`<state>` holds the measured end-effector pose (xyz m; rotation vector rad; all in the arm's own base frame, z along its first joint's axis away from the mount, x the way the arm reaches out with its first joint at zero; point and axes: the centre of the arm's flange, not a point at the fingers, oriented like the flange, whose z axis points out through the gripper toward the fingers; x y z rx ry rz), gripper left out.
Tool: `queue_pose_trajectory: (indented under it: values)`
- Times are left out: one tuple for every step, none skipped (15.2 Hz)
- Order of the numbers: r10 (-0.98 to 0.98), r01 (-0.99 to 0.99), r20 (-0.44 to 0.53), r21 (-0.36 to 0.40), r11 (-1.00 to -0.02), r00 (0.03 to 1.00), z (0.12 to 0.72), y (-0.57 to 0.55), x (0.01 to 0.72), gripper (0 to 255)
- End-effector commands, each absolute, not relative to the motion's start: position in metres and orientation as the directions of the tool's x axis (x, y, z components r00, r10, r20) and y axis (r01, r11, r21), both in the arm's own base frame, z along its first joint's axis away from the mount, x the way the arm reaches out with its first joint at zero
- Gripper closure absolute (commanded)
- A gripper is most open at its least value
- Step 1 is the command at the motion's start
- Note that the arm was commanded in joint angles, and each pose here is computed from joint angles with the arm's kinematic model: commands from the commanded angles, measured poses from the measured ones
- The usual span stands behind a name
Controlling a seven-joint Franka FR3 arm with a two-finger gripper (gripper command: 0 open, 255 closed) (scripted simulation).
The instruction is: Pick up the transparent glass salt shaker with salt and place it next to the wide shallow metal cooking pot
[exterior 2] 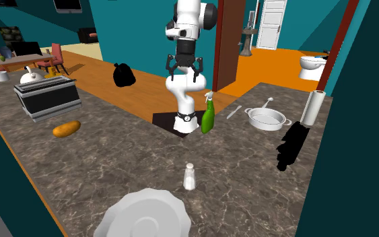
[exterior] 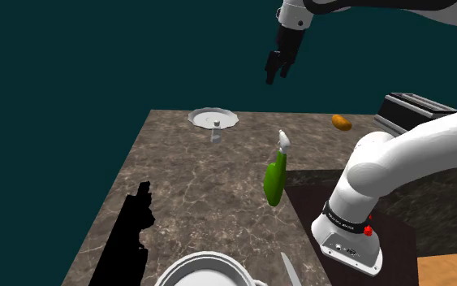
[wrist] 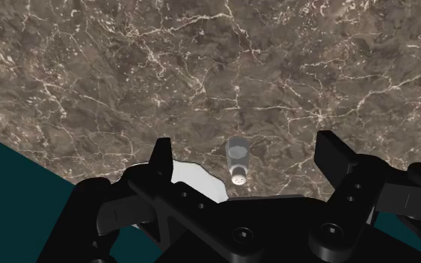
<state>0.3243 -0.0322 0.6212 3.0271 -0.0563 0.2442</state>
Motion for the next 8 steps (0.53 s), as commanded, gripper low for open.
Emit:
queue_pose_trajectory:
  values:
    - [-0.028,-0.045,0.162,0.101,-0.994,0.986,0.621,-0.032,0.324,0]
    - [-0.019,-0.036,0.166,0.099,-0.994,0.986,0.611,-0.034,0.332,0]
    - [-0.01,-0.027,0.171,0.097,-0.995,0.985,0.601,-0.036,0.339,0]
    - [-0.001,-0.018,0.176,0.095,-0.995,0.984,0.59,-0.038,0.346,0]
    - [0.008,-0.009,0.181,0.094,-0.996,0.983,0.58,-0.039,0.354,0]
    - [0.017,0.0,0.186,0.092,-0.996,0.982,0.57,-0.041,0.361,0]
    - [0.026,0.009,0.19,0.09,-0.996,0.981,0.56,-0.042,0.369,0]
    - [0.035,0.018,0.195,0.089,-0.996,0.98,0.55,-0.044,0.377,0]
